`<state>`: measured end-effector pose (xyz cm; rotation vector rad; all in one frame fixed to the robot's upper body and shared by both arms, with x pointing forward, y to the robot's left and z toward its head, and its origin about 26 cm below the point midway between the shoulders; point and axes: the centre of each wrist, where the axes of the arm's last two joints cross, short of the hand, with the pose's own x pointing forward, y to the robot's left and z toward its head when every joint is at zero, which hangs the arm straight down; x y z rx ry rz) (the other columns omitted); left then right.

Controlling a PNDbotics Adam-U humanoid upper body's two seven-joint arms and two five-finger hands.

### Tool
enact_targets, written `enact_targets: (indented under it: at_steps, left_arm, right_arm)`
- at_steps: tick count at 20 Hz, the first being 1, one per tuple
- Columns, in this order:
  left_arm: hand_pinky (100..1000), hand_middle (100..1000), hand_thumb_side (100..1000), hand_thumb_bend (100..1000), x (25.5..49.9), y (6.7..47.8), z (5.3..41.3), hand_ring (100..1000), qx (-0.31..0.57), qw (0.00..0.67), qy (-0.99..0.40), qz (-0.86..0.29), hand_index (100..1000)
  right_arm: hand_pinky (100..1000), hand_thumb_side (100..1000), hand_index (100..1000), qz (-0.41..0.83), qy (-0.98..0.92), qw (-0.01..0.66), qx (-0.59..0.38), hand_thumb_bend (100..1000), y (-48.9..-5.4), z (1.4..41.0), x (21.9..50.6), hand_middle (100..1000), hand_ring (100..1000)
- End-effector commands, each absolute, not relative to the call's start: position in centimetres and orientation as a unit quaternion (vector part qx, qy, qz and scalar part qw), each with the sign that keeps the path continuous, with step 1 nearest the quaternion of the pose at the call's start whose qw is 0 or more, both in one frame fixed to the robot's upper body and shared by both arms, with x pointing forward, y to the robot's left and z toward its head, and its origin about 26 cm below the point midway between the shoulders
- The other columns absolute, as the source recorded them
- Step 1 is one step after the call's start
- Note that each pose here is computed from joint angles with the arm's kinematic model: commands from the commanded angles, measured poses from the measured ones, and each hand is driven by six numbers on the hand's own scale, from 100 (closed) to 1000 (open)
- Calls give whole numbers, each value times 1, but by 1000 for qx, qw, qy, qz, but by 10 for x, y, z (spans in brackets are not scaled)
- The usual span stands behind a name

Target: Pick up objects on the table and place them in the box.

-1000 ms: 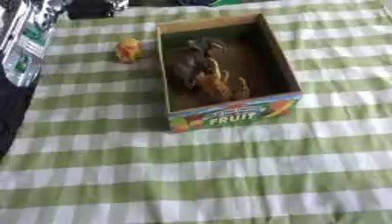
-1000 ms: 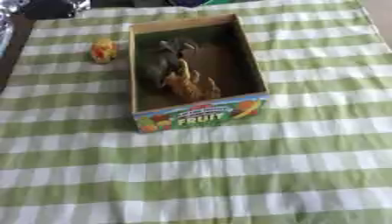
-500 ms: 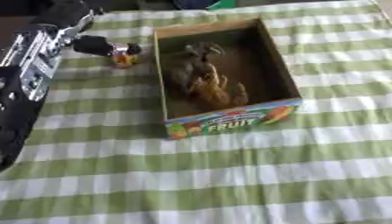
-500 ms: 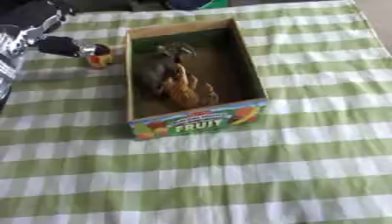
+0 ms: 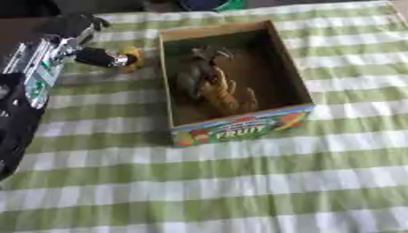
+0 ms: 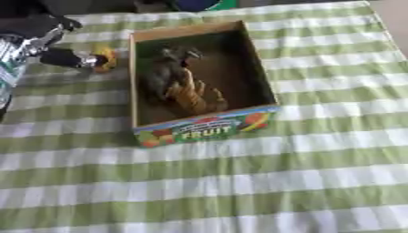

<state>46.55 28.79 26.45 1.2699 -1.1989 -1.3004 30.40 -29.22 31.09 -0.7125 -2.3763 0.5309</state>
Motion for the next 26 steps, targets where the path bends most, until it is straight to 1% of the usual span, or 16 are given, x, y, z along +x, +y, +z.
enact_targets:
  at_steps: [1, 6, 10, 16, 18, 19, 20, 21, 22, 23, 24, 25, 26]
  left_arm:
    - [609, 812, 862, 644, 466, 294, 277, 810, 527, 469, -490, -513, 931]
    - [606, 804, 858, 605, 470, 297, 269, 802, 518, 484, -494, -503, 918]
    - [606, 800, 847, 582, 471, 296, 268, 800, 510, 484, -508, -498, 901]
    - [578, 785, 799, 493, 473, 295, 265, 779, 512, 482, -514, -492, 861]
    - [565, 765, 754, 375, 473, 295, 264, 762, 512, 481, -516, -490, 840]
    - [563, 760, 733, 339, 473, 295, 263, 758, 511, 481, -518, -489, 837]
    - [563, 759, 730, 335, 473, 294, 263, 758, 511, 481, -519, -488, 836]
    - [561, 747, 679, 252, 473, 294, 262, 751, 508, 482, -520, -489, 821]
    - [560, 743, 662, 225, 474, 294, 262, 748, 505, 483, -522, -489, 816]
    - [556, 730, 605, 133, 474, 293, 262, 739, 501, 484, -525, -490, 798]
    - [555, 727, 584, 108, 474, 293, 262, 737, 497, 484, -527, -490, 794]
    - [549, 720, 524, 100, 473, 292, 263, 731, 495, 483, -530, -490, 789]
    - [547, 720, 515, 100, 472, 292, 264, 730, 495, 481, -532, -491, 788]
  right_arm:
    - [780, 1000, 851, 201, -898, 275, -278, 100, -293, 322, 298, 759, 824]
    - [781, 1000, 851, 200, -898, 275, -279, 100, -293, 322, 298, 758, 824]
    - [781, 1000, 851, 201, -898, 276, -277, 100, -293, 322, 298, 758, 824]
    - [783, 1000, 852, 204, -897, 277, -276, 100, -293, 322, 298, 758, 825]
    - [784, 1000, 853, 204, -897, 278, -277, 100, -293, 321, 298, 758, 825]
    - [784, 1000, 853, 204, -897, 279, -277, 100, -293, 321, 298, 758, 825]
    - [784, 1000, 853, 204, -896, 280, -277, 100, -293, 321, 298, 758, 825]
    - [784, 1000, 853, 204, -896, 280, -277, 100, -293, 321, 298, 758, 825]
    - [784, 1000, 853, 204, -896, 281, -277, 100, -293, 321, 298, 758, 825]
    - [784, 1000, 853, 205, -896, 282, -277, 100, -294, 320, 298, 758, 825]
    - [784, 1000, 852, 205, -895, 283, -277, 100, -294, 320, 298, 758, 825]
    - [785, 1000, 852, 206, -894, 284, -278, 100, -294, 320, 298, 757, 825]
    - [785, 1000, 852, 207, -894, 285, -278, 100, -294, 319, 298, 757, 825]
